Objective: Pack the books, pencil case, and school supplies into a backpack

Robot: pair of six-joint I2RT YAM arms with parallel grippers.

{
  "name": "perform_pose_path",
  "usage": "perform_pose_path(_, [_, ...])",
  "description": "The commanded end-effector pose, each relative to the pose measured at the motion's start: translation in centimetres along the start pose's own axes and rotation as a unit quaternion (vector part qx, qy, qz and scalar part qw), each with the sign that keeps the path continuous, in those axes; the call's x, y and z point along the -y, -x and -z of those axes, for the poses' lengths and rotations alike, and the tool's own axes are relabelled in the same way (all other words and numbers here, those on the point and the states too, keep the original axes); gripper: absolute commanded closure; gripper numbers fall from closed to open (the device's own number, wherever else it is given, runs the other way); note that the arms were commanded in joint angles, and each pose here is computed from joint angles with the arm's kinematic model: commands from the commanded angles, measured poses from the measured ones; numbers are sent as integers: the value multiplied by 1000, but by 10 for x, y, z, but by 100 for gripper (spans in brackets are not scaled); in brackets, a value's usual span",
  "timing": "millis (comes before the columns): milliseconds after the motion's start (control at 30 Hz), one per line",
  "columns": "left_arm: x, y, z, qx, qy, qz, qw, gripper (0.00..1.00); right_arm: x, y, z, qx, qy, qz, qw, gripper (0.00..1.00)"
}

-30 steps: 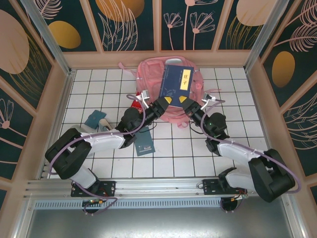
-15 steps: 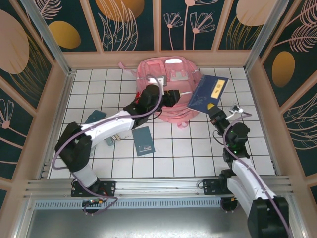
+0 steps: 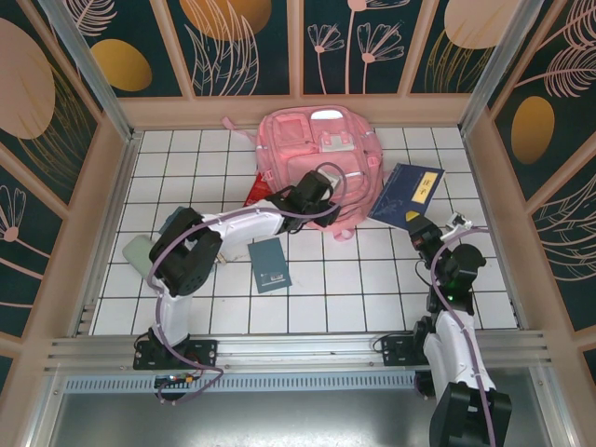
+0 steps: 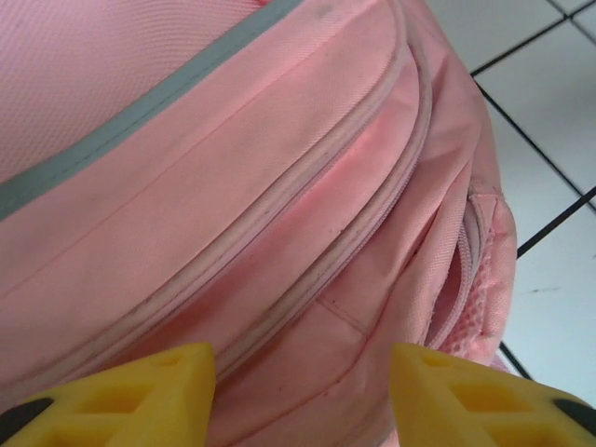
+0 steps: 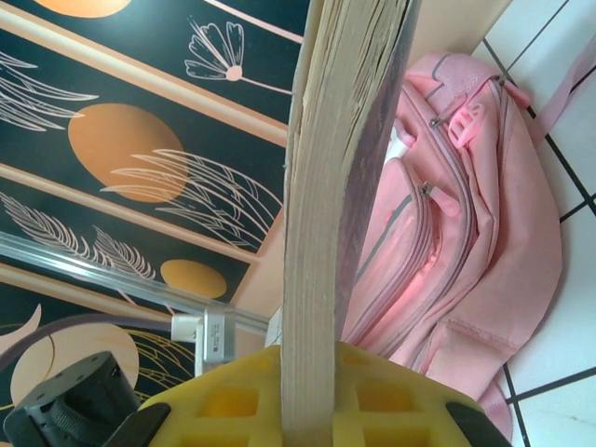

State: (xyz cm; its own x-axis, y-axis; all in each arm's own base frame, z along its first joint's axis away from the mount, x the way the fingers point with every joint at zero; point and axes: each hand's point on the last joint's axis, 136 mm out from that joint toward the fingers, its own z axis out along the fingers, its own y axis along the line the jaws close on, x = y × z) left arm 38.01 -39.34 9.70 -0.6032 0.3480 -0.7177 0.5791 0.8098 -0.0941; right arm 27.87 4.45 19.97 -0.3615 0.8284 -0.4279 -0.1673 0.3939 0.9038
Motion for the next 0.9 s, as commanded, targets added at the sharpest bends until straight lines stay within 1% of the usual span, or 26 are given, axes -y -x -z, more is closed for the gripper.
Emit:
perform_pose_path(0, [11, -5, -11, -18, 11, -65, 998, 44, -18, 0, 2, -4, 38, 14, 999, 100])
perform_pose_path(233, [-3, -5, -31, -26, 63, -87, 994, 43, -19, -2, 2, -13, 42, 7, 999, 100])
perform_pose_path(333, [-8, -8, -36, -30, 81, -93, 992, 48, -18, -3, 3, -14, 42, 5, 999, 100])
perform_pose_path(400, [-9, -10, -39, -33, 85, -96, 991, 53, -18, -3, 3, -13, 45, 3, 999, 100])
perform_pose_path(533, [-5, -14, -41, -36, 74, -96, 992, 77, -18, -4, 3, -14, 46, -1, 999, 100])
perform_pose_path(567, [-6, -14, -42, -36, 75, -97, 992, 85, -18, -5, 3, -15, 46, -2, 999, 100])
perform_pose_path(600, [-7, -14, -41, -35, 77, -97, 992, 97, -18, -5, 4, -14, 47, -3, 999, 100])
perform_pose_path(633, [-7, -13, -41, -33, 78, -98, 992, 100, -18, -5, 4, -15, 47, -4, 999, 100])
perform_pose_path(733, [-9, -4, -31, -16, 85, -92, 992, 100, -20, -6, 4, -18, 50, -3, 999, 100])
perform_pose_path(867, [-15, 32, -2, 35, 111, -63, 991, 100, -19, -9, 4, -25, 51, -3, 998, 100])
